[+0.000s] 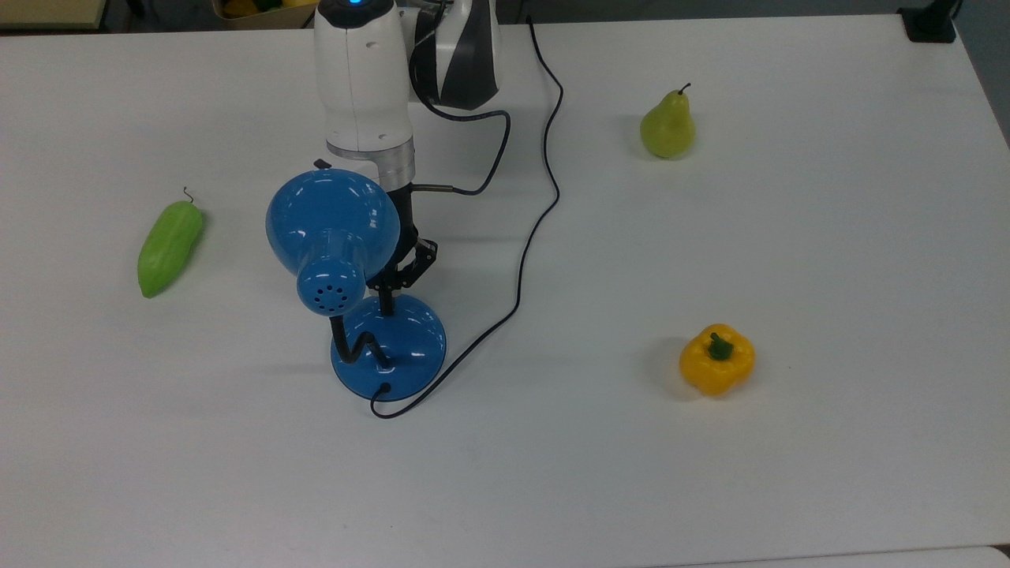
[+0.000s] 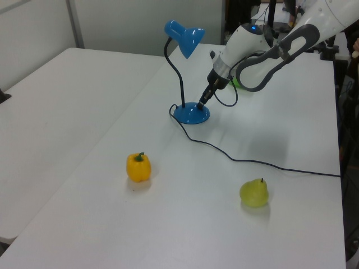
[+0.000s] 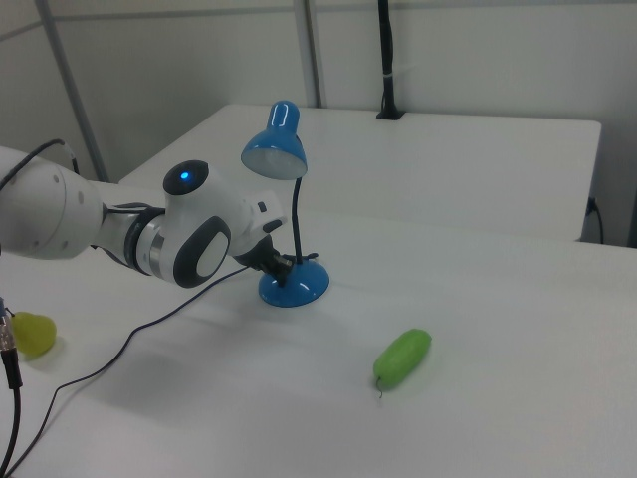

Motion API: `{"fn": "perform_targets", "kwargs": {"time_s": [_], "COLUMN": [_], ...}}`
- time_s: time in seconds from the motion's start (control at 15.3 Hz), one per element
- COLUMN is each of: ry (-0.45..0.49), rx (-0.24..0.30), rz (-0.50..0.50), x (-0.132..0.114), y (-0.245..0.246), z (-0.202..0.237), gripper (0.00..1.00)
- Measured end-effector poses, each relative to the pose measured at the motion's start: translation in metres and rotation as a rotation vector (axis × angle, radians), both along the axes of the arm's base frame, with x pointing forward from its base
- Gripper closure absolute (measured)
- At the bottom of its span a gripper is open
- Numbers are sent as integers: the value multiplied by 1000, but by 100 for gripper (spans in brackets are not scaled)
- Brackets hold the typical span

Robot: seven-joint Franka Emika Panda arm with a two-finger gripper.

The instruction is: Turn on desk lamp

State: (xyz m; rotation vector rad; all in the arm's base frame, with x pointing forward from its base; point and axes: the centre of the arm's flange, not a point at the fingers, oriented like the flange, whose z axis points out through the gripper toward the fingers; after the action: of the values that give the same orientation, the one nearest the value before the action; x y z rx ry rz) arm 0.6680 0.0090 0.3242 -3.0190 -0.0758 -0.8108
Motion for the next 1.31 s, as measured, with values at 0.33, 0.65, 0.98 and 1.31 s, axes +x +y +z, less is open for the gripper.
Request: {"fn": "perform_targets", "kwargs": {"time_s": [0.33,0.65,0.98,1.31], "ry": [-5,-11,-11,-7], "rx": [-17,-20,-22,-22], "rz": [17,22,26,29], "x": [0,1,1,-4], "y": [1,2,2,3], "z": [-1,-2,-2,-1], "gripper": [99,99,99,99]}}
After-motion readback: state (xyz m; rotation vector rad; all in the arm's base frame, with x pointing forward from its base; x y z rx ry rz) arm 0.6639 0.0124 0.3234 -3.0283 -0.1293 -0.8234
